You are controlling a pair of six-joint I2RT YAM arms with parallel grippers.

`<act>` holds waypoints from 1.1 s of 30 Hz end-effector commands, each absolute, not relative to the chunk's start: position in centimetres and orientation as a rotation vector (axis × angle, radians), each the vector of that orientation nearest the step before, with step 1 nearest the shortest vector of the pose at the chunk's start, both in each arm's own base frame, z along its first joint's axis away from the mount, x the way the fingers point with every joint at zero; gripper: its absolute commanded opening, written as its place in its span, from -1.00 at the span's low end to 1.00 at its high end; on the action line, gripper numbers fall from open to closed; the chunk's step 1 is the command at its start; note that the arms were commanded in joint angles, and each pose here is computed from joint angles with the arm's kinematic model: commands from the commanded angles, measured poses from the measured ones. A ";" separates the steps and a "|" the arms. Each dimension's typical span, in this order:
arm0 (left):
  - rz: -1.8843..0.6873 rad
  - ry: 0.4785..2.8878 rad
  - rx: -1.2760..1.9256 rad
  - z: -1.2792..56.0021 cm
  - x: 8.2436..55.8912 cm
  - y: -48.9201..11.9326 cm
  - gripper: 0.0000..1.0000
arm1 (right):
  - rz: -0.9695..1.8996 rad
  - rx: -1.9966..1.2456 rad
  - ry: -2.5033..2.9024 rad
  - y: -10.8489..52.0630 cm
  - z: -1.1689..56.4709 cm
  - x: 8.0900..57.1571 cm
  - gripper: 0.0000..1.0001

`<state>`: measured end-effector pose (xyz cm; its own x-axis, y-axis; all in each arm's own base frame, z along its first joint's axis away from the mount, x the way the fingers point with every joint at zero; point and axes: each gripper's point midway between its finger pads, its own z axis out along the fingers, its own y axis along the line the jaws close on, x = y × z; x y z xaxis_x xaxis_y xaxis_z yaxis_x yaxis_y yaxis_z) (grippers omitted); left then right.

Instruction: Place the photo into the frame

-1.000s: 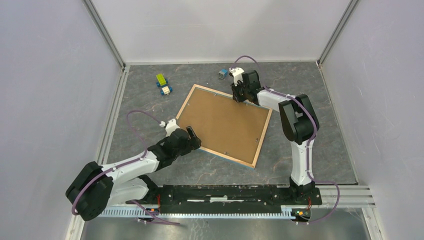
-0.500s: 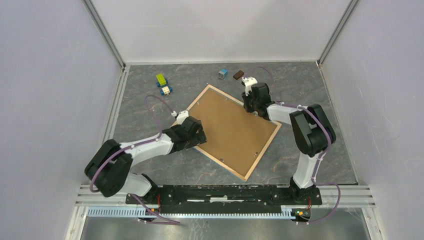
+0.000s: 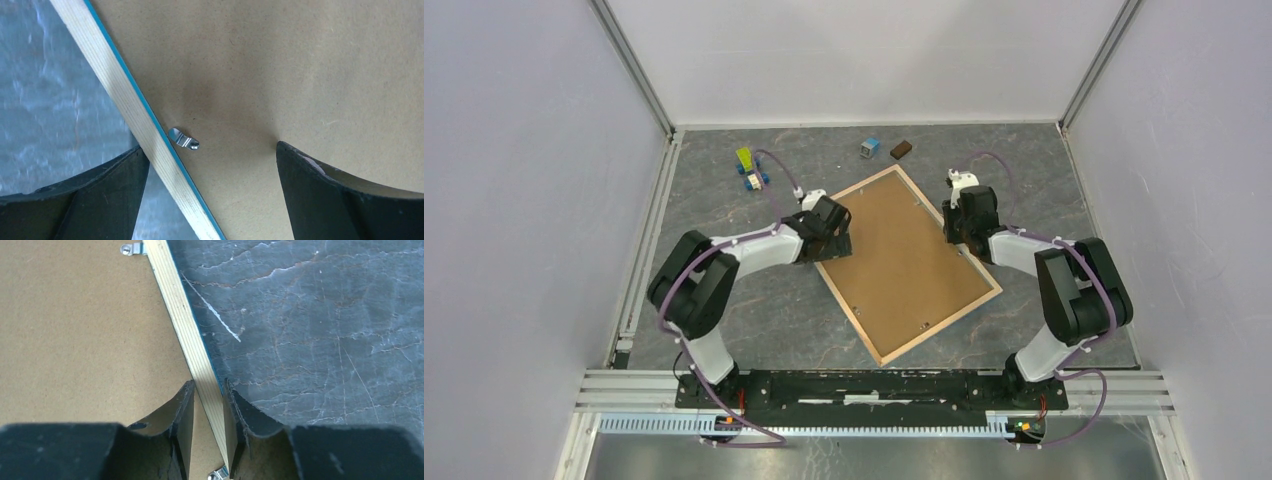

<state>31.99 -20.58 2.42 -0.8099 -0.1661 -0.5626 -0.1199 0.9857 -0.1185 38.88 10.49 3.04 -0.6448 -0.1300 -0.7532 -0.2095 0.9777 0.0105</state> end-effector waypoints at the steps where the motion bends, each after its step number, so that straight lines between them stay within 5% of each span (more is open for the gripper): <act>1: -0.092 2.429 -0.116 4.2 37.6 -21.5 1.00 | 0.217 -0.287 2.468 11.1 -0.4 34.3 -0.34; 7: -0.030 2.388 -0.050 5.4 42.0 -21.3 1.00 | 0.281 -0.330 2.469 12.0 0.2 34.1 -0.27; 12: -0.065 2.377 -0.058 6.8 41.1 -20.9 1.00 | 0.239 -0.336 2.459 11.3 1.6 33.8 -0.19; 20: -0.032 2.379 -0.214 8.2 35.8 -16.9 1.00 | 0.066 -0.167 2.359 7.9 3.9 35.8 0.41; 33: -0.129 2.401 -0.476 7.0 37.2 -17.4 1.00 | 0.282 -0.181 2.294 11.3 1.9 39.4 0.28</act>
